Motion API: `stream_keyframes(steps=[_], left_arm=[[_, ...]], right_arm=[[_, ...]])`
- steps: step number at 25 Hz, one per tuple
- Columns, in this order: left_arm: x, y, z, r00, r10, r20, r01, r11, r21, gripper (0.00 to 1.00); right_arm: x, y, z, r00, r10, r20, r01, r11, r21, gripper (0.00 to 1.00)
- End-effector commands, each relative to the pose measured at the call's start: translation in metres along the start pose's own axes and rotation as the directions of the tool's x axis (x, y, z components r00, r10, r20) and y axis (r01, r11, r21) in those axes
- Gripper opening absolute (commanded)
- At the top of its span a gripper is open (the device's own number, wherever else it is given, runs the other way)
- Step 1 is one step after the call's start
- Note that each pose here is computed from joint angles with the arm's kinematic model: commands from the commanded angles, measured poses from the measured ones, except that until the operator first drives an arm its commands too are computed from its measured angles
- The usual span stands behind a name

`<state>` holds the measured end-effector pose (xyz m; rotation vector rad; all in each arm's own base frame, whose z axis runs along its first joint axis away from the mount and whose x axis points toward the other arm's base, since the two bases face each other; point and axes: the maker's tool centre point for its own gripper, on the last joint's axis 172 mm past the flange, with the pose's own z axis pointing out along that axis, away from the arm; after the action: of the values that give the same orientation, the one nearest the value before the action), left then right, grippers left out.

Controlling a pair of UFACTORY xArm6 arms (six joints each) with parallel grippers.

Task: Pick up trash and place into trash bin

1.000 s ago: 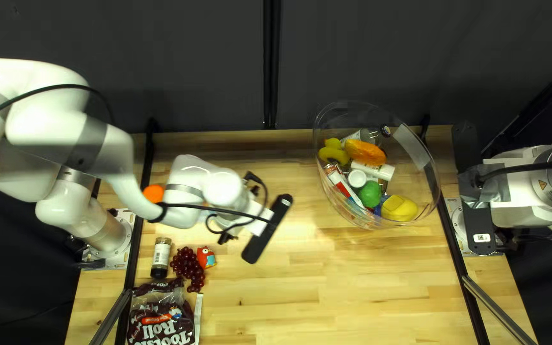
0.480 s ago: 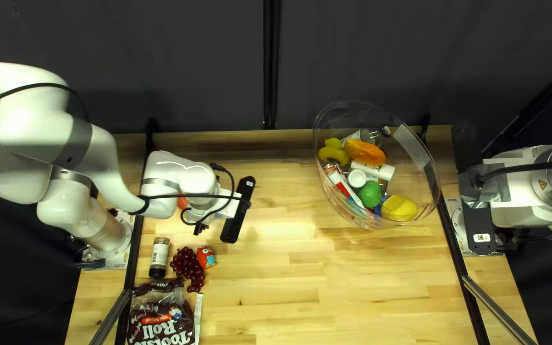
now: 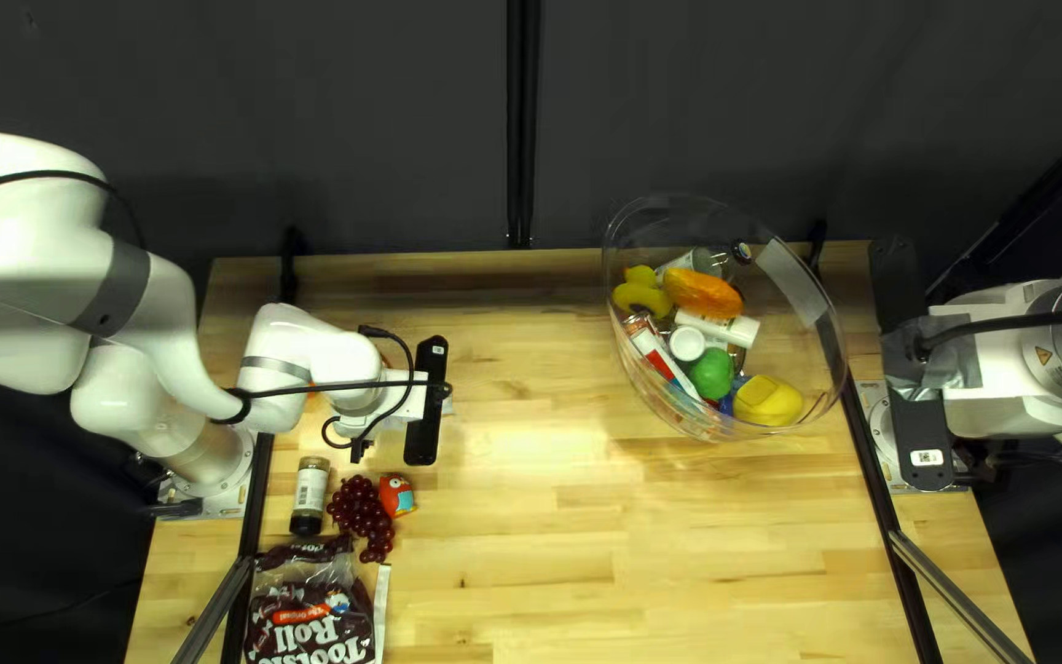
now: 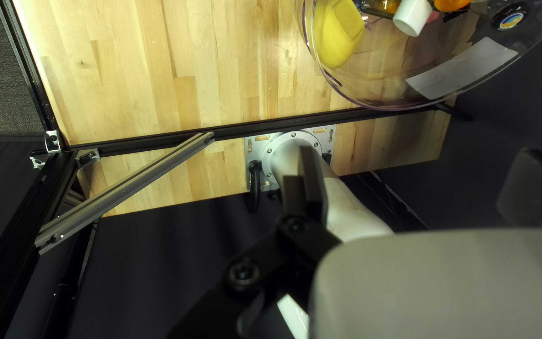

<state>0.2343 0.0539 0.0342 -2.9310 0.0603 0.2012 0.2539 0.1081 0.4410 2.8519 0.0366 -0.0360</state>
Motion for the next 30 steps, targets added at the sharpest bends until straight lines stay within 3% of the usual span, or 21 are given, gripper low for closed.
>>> stream_keyframes(steps=[1, 2, 3, 4, 5, 11, 14, 22, 24, 27, 29, 30], left_arm=[[-0.002, -0.005, 0.005, 1.000, -0.015, -0.003, 0.015, 1.000, 0.001, 0.71], [-0.002, -0.006, 0.007, 1.000, -0.016, -0.005, 0.016, 1.000, 0.001, 0.61], [-0.003, -0.007, 0.009, 1.000, -0.018, -0.010, 0.018, 1.000, -0.002, 0.43], [-0.004, -0.008, 0.009, 1.000, -0.019, -0.012, 0.019, 1.000, -0.003, 0.43], [-0.005, -0.009, 0.010, 1.000, -0.020, -0.018, 0.020, 1.000, -0.004, 0.11], [-0.008, -0.013, 0.012, 0.999, -0.029, -0.028, 0.029, 1.000, -0.005, 0.00], [-0.005, -0.012, 0.001, 0.999, -0.027, -0.032, 0.027, 1.000, 0.006, 0.00], [0.049, 0.016, -0.092, 0.996, 0.074, -0.057, -0.067, 0.989, 0.128, 0.00], [0.066, 0.026, -0.126, 0.988, 0.135, -0.072, -0.121, 0.978, 0.171, 0.00], [0.094, 0.041, -0.167, 0.967, 0.234, -0.097, -0.206, 0.950, 0.235, 0.00], [0.120, 0.049, -0.194, 0.946, 0.302, -0.117, -0.261, 0.925, 0.277, 0.00], [0.136, 0.051, -0.208, 0.930, 0.345, -0.128, -0.294, 0.906, 0.305, 0.00]], right_arm=[[0.000, 0.000, 0.000, 1.000, 0.000, 0.000, 0.000, 1.000, 0.000, 1.00], [0.000, 0.000, 0.000, 1.000, 0.000, 0.000, 0.000, 1.000, 0.000, 1.00], [0.000, 0.000, 0.000, 1.000, 0.000, 0.000, 0.000, 1.000, 0.000, 1.00], [0.000, 0.000, 0.000, 1.000, 0.000, 0.000, 0.000, 1.000, 0.000, 1.00], [0.000, 0.000, 0.000, 1.000, 0.000, 0.000, 0.000, 1.000, 0.000, 1.00], [0.000, 0.000, 0.000, 1.000, 0.000, 0.000, 0.000, 1.000, 0.000, 1.00], [0.000, 0.000, 0.000, 1.000, 0.000, 0.000, 0.000, 1.000, 0.000, 1.00], [0.000, 0.000, 0.000, 1.000, 0.000, 0.000, 0.000, 1.000, 0.000, 1.00], [0.000, 0.000, 0.000, 1.000, 0.000, 0.000, 0.000, 1.000, 0.000, 1.00], [0.000, 0.000, 0.000, 1.000, 0.000, 0.000, 0.000, 1.000, 0.000, 1.00], [0.000, 0.000, 0.000, 1.000, 0.000, 0.000, 0.000, 1.000, 0.000, 1.00], [0.000, 0.000, 0.000, 1.000, 0.000, 0.000, 0.000, 1.000, 0.000, 1.00]])
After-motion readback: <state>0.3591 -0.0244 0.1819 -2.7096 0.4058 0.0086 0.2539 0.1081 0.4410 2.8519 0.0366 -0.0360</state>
